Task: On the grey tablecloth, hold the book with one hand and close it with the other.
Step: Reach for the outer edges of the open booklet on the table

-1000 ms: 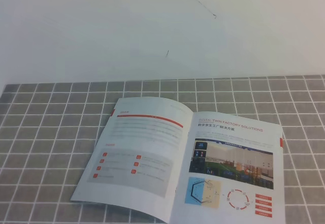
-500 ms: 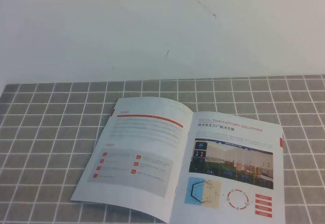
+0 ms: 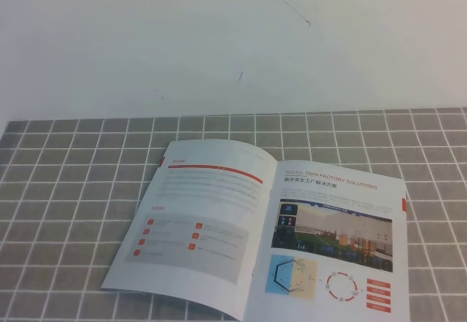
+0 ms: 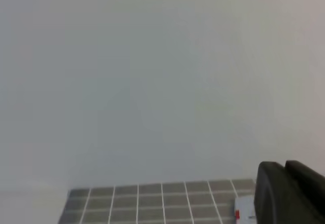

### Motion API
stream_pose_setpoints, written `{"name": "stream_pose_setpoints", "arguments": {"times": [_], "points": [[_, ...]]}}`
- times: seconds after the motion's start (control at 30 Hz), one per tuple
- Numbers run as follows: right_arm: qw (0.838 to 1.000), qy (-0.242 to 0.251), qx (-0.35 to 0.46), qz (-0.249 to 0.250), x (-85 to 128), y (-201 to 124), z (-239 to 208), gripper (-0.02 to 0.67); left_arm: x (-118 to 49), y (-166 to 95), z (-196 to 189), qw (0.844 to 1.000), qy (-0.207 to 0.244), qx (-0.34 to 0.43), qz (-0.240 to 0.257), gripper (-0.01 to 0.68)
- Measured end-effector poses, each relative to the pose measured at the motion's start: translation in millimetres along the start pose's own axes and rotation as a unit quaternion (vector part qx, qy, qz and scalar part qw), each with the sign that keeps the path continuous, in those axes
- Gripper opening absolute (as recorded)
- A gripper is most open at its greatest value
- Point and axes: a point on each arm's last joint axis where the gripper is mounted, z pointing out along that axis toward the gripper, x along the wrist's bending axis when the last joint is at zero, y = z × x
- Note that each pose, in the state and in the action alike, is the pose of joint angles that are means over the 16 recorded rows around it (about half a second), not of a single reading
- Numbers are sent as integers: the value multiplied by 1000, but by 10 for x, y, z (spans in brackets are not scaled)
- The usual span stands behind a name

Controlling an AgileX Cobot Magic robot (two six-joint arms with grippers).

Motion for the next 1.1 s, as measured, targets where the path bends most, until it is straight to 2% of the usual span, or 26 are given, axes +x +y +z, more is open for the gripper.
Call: {"name": "stream_pose_setpoints", "arguments": {"times": [0.2,0.4,0.6,0.83,1.1], "points": [[992,34,125,3,1,218,221,-1,1,183,205,989,15,143,-28,-3],[964,98,246,-8,63,316,639,-1,-12,229,606,960,23,274,-45,-3],[920,189,341,-22,190,222,1164,-1,-65,128,1085,927,13,365,-83,-3],[859,303,413,-26,463,-158,1696,-1,-154,-123,1600,899,-15,416,-138,-3],[806,372,460,-31,927,-686,2005,-1,-210,-482,2112,876,-45,455,-151,-3]]}}
